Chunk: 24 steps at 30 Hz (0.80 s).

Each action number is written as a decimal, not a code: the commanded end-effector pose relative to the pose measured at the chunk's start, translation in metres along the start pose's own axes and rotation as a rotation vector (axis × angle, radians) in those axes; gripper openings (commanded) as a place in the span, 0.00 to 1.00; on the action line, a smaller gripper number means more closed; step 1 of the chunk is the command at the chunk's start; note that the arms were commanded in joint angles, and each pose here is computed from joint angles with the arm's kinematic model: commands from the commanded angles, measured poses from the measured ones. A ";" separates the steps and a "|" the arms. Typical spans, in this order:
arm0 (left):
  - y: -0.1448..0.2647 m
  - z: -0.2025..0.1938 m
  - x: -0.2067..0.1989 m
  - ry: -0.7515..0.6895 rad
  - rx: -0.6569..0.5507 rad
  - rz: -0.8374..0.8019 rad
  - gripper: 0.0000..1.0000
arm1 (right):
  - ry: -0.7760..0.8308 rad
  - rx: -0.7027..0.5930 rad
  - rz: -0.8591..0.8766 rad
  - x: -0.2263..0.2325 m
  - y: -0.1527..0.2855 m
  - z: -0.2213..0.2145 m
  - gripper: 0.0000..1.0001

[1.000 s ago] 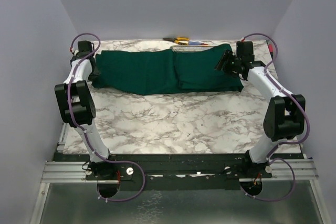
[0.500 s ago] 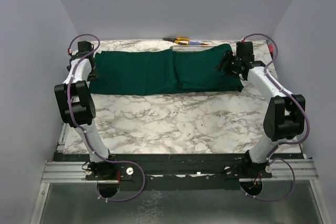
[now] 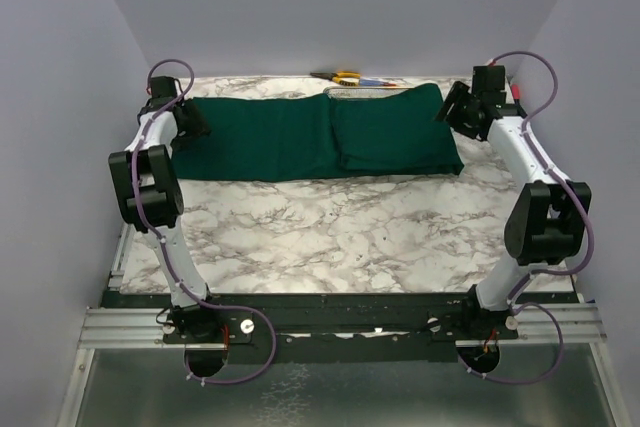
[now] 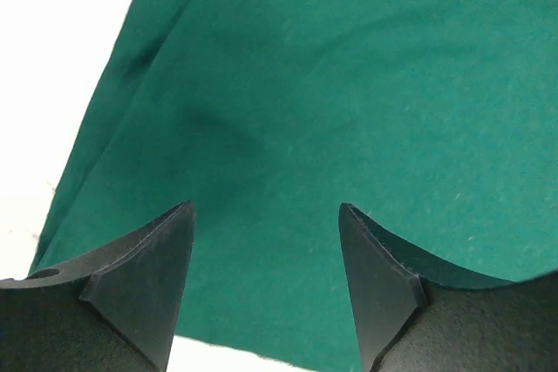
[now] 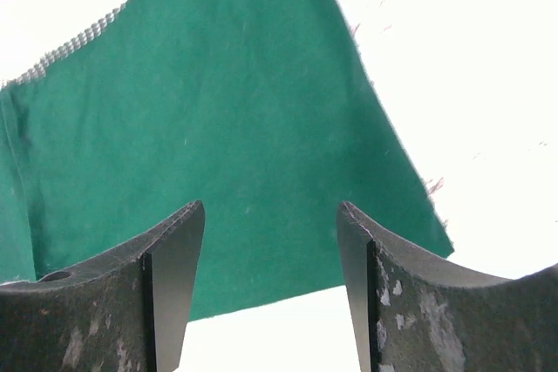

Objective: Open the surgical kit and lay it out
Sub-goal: Open the surgical kit at the center of the board.

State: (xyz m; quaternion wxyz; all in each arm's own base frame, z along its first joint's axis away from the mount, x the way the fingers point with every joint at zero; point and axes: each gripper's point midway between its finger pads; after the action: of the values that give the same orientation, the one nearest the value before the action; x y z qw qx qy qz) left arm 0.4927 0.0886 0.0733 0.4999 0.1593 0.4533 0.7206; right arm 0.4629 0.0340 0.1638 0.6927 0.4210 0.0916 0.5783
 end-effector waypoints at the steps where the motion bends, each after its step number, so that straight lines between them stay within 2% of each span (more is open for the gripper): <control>1: -0.017 0.034 -0.031 -0.024 -0.067 -0.155 0.69 | 0.000 -0.018 -0.102 -0.029 -0.014 0.022 0.67; 7: -0.044 0.059 -0.035 -0.088 -0.117 -0.131 0.69 | 0.019 0.036 -0.090 -0.048 -0.050 0.039 0.73; 14: -0.070 0.042 -0.026 -0.022 -0.065 -0.092 0.68 | 0.105 0.134 0.091 -0.025 -0.076 0.032 0.77; 21: -0.085 0.021 0.008 -0.048 -0.013 0.067 0.68 | 0.112 0.244 0.261 -0.005 -0.092 0.000 0.76; 24: -0.087 0.015 0.025 -0.075 0.005 0.148 0.67 | 0.100 0.268 0.281 -0.004 -0.097 -0.011 0.74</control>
State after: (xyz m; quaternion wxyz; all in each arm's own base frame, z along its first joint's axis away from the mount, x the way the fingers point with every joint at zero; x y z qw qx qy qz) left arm 0.5690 0.1044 0.0405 0.5229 0.1474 0.4172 0.7285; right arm 0.5300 0.0152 0.1025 0.5927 0.4636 0.1416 0.6432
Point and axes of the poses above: each gripper's point midway between its finger pads, its own y axis back along the fingers, its own x axis along the line the jaws close on, z = x × y, and after that the axes turned 2 degrees about -y, right-handed
